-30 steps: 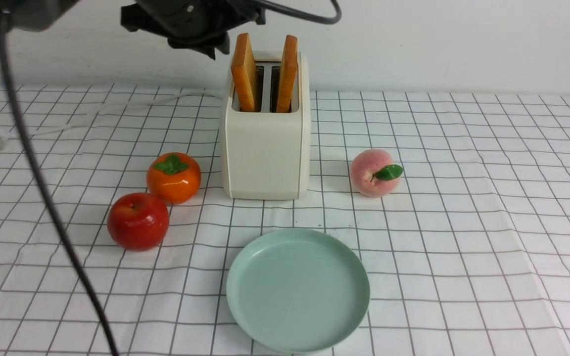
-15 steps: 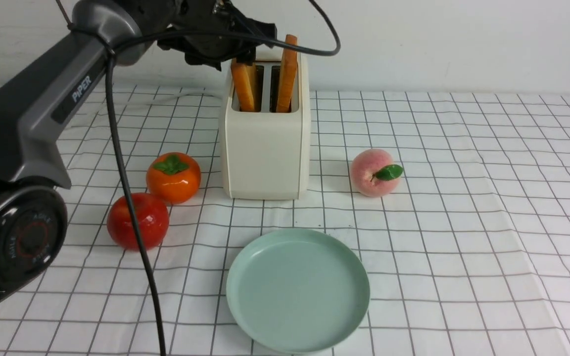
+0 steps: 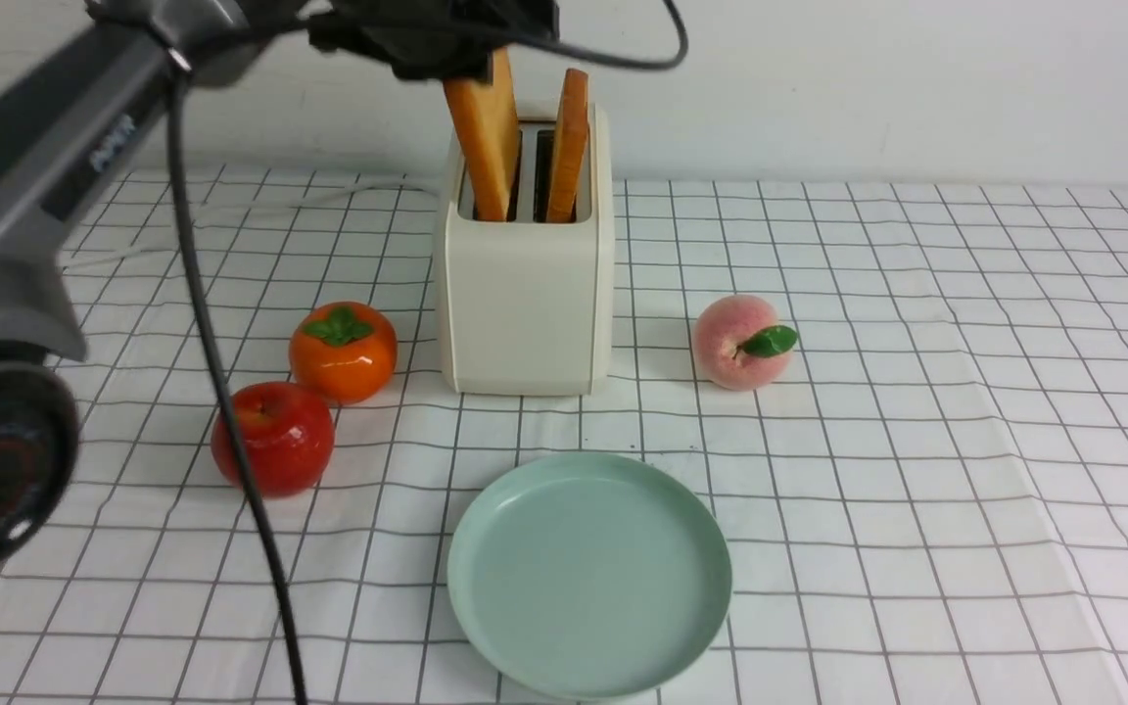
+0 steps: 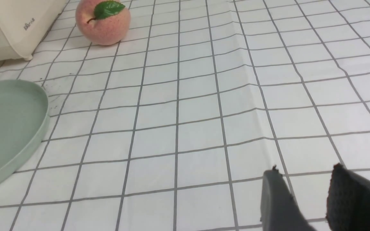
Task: Take toasted bread from bread machine on white checkered table place on plate.
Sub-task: 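Reach for a toast slice standing in the toaster with the left gripper, then place the slice of bread on the plate with the left gripper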
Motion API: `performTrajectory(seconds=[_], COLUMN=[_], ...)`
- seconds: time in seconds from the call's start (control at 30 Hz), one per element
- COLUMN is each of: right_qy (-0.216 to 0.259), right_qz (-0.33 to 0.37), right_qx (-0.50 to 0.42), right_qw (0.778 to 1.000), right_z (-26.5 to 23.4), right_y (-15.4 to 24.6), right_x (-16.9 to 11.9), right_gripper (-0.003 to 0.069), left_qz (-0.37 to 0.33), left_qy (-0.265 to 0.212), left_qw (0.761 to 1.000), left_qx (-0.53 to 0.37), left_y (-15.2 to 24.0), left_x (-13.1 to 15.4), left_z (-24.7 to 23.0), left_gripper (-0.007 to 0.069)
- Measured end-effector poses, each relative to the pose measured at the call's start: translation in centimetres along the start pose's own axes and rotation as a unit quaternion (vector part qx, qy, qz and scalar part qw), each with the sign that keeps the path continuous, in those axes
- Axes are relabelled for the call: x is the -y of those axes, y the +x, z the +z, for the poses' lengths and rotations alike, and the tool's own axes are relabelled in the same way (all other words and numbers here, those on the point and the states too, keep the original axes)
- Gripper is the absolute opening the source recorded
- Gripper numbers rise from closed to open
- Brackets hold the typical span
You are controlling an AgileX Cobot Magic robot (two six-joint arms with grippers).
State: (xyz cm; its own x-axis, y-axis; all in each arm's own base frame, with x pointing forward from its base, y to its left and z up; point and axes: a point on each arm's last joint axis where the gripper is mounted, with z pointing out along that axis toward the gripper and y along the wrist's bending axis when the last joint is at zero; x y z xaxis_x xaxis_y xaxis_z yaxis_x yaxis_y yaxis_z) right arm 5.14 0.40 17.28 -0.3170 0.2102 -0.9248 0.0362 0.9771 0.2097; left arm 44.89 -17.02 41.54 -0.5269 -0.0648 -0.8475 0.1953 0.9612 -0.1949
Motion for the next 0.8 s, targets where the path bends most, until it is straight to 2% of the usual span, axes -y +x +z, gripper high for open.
performTrajectory(seconds=[0.1,0.13,0.17,0.23,0.37,0.43,0.57,0.7,0.77,0.8], right_qy=[0.0,0.0,0.0,0.0,0.0,0.0,0.0,0.0,0.0,0.0], right_qz=[0.0,0.0,0.0,0.0,0.0,0.0,0.0,0.0,0.0,0.0], right_qx=[0.0,0.0,0.0,0.0,0.0,0.0,0.0,0.0,0.0,0.0], right_qw=[1.0,1.0,1.0,1.0,1.0,1.0,1.0,1.0,1.0,1.0], right_z=[0.0,0.0,0.0,0.0,0.0,0.0,0.0,0.0,0.0,0.0], right_y=[0.0,0.0,0.0,0.0,0.0,0.0,0.0,0.0,0.0,0.0], right_x=[0.0,0.0,0.0,0.0,0.0,0.0,0.0,0.0,0.0,0.0], right_gripper=[0.0239,0.0239,0.0239,0.0239,0.0239,0.0239,0.0239,0.0239,0.0239,0.0239], left_qz=[0.003,0.004,0.009,0.017,0.02,0.021,0.006,-0.012,-0.044,-0.039], left_qy=[0.021,0.021,0.024,0.022,0.035,0.048,0.131,0.199,0.243,0.247], left_qw=[0.998,0.998,0.997,0.998,0.999,0.998,0.982,0.964,0.951,0.951], left_qx=[0.057,0.06,0.071,0.059,-0.01,-0.04,-0.135,-0.176,-0.185,-0.182], left_y=[-3.2,-3.3,-4.2,-4.4,-2.8,-1.7,3.9,9.5,15.4,15.8], left_x=[0.6,0.6,0.6,0.5,0.5,0.6,1.1,1.2,1.3,1.3], left_z=[-7.2,-7.7,-11.8,-15.0,-18.6,-18.6,-18.1,-16.3,-13.5,-13.3], left_gripper=[0.0087,0.0087,0.0087,0.0087,0.0087,0.0087,0.0087,0.0087,0.0087,0.0087])
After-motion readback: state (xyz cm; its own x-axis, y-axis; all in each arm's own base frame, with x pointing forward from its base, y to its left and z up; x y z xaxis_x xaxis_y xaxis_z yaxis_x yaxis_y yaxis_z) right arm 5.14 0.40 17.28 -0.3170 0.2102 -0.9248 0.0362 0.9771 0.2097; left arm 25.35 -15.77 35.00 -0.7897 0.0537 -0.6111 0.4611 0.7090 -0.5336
